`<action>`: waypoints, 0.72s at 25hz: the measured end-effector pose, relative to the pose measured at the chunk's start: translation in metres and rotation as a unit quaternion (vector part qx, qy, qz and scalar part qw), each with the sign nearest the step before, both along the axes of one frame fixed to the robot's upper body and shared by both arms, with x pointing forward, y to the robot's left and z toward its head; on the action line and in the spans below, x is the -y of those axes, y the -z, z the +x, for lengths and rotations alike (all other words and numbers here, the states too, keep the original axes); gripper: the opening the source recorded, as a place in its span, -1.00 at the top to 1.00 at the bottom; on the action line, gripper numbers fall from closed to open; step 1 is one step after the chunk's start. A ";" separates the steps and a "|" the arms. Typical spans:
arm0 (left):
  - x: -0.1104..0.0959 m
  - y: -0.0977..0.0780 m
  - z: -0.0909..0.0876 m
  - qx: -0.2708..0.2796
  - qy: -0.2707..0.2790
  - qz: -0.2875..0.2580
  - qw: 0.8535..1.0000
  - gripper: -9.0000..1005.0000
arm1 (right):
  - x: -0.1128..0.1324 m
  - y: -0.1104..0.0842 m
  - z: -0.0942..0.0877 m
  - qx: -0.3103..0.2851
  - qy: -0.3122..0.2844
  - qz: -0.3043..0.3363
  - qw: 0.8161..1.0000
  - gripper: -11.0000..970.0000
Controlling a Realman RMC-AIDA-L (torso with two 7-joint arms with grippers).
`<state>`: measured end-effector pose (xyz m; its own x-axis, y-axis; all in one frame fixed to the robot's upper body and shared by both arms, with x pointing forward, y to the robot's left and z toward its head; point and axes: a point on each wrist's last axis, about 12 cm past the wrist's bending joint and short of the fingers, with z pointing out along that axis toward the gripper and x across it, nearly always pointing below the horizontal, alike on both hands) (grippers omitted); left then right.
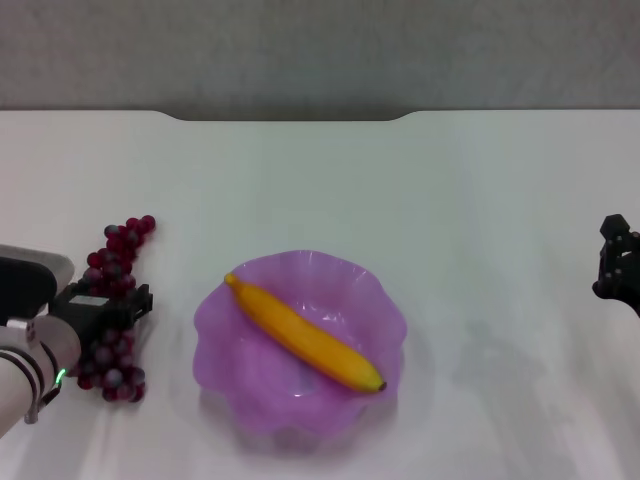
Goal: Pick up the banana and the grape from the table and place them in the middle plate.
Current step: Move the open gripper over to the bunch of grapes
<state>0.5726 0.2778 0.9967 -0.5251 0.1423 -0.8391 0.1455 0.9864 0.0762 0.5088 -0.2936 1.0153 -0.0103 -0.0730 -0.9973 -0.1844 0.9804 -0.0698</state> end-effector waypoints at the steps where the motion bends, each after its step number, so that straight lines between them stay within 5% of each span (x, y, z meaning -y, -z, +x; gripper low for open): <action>1: 0.000 0.000 0.000 0.001 0.000 0.000 1.000 -0.63 | 0.000 0.000 0.000 0.000 0.000 0.000 1.000 0.98; 18: -0.001 0.000 0.001 -0.005 0.003 0.006 1.000 -0.28 | 0.000 0.000 0.000 0.000 0.000 0.000 1.000 0.98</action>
